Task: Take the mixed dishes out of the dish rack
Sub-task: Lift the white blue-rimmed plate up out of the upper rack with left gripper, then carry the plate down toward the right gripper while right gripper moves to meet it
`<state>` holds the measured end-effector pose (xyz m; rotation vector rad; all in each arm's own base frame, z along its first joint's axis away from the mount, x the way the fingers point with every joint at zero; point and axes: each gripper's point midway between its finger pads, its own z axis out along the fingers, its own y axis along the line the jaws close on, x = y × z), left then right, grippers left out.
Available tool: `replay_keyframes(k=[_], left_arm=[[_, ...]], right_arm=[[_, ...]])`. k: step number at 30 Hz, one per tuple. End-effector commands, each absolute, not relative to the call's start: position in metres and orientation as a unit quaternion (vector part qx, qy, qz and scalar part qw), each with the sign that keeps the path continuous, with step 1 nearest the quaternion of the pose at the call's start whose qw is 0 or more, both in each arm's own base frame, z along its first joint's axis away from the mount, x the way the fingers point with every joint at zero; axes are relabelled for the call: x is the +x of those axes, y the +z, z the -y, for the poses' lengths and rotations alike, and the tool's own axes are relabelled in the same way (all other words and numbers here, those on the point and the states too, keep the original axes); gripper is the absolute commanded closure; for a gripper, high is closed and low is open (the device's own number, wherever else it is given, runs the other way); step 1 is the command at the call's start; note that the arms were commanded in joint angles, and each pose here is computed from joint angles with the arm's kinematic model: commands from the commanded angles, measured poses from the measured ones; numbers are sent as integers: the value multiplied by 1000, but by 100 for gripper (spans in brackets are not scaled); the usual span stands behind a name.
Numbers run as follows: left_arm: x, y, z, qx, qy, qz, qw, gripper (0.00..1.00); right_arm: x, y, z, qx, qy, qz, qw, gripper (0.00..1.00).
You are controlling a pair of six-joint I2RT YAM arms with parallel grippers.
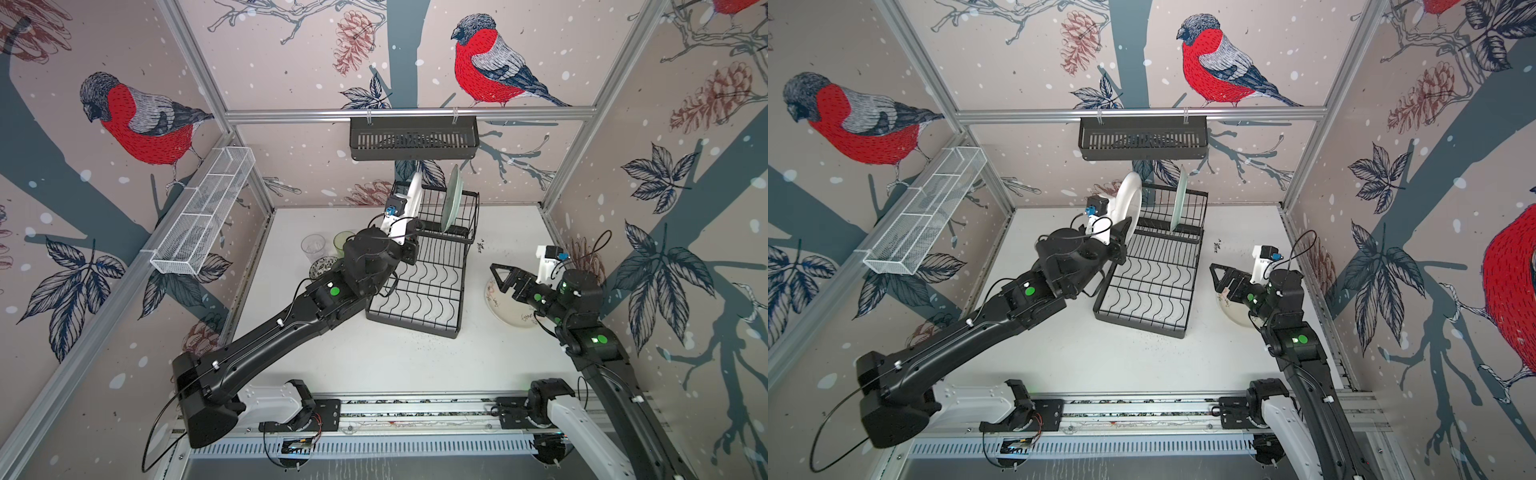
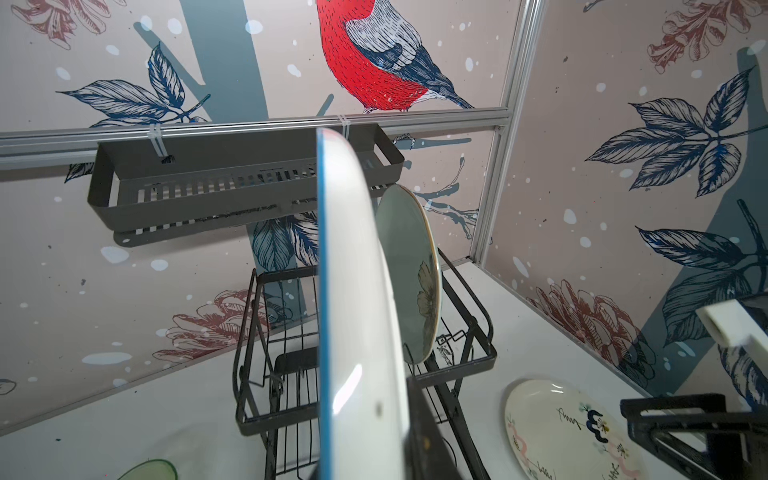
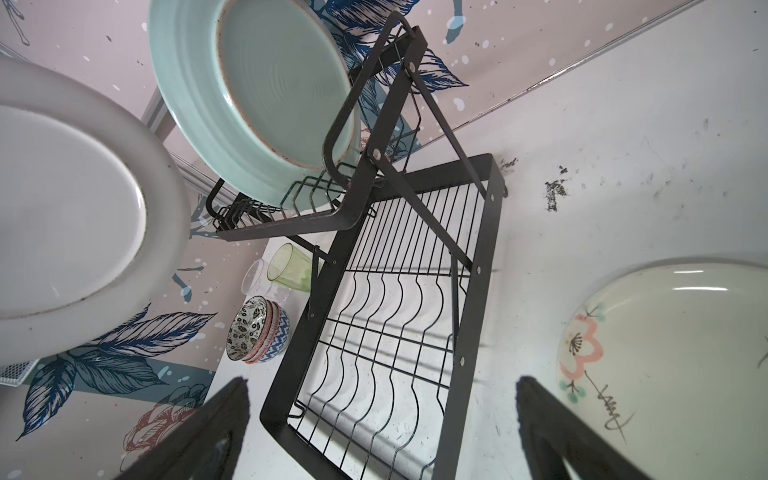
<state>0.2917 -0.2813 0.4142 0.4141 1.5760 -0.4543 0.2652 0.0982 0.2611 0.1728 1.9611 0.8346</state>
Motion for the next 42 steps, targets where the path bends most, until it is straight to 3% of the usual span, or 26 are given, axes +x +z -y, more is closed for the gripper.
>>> replay_keyframes(k=[1, 14, 29, 42], left_arm=[[276, 444, 274, 167, -252, -647, 700, 100], [227, 402, 295, 290, -266, -640, 660, 100], [229, 351, 287, 283, -243, -640, 671, 100], [207, 316, 307, 361, -276, -605, 654, 100]], right_arm=[[262, 260, -98, 80, 348, -804, 476, 0], [254, 261, -103, 103, 380, -798, 456, 1], [260, 247, -114, 126, 420, -798, 414, 0], [265, 248, -117, 145, 441, -787, 406, 0]])
